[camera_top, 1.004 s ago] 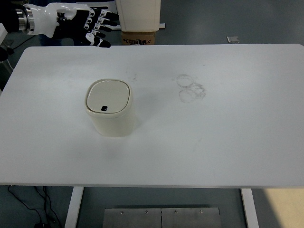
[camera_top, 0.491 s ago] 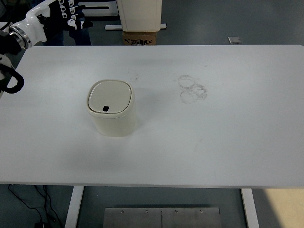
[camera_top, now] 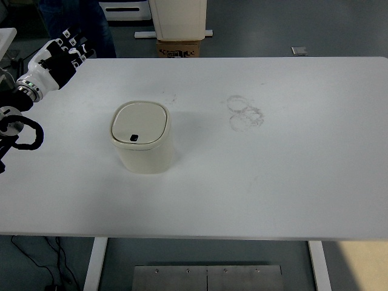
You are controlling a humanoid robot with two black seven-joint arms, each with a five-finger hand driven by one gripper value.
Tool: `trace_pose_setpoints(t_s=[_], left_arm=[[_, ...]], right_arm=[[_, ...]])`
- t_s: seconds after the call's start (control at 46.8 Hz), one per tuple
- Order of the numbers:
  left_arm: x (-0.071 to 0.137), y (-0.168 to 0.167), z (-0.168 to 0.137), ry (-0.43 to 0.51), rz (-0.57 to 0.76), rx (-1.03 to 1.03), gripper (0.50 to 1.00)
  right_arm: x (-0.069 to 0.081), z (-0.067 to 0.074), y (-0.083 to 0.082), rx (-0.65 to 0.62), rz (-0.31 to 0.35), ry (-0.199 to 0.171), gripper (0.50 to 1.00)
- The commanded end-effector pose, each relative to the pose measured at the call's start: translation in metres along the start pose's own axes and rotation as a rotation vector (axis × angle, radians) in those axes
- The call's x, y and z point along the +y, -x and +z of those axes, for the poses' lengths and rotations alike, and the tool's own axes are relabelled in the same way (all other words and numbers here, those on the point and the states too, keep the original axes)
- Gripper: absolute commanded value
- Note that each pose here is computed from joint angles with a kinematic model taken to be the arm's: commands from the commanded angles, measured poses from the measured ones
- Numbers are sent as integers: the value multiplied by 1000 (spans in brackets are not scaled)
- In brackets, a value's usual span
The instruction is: Close trash bin
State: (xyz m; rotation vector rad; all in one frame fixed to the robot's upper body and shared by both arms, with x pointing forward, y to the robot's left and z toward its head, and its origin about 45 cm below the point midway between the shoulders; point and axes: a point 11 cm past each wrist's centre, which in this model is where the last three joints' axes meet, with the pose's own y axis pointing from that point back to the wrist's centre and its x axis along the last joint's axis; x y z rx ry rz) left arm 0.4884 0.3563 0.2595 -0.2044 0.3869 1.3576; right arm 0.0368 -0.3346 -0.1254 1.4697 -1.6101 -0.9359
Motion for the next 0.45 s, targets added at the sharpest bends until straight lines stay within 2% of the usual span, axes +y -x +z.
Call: trace_pose_setpoints(t_s=[0.0,0.064,0.214,0.427], left_arm=[[3,-15,-18,-10,44,29,1000],[3,-21,-31,-14,49,56,1000],[7,-34,-39,0,71,81,1000],[7,-35,-34,42,66,88,1000]], right_arm=[[0,-1,-1,2,4,-2,991],[0,-1,-2,2,9,-1,991],[0,-1,-2,1,8,0,991],[-6,-17,1,9,-1,-31,991]])
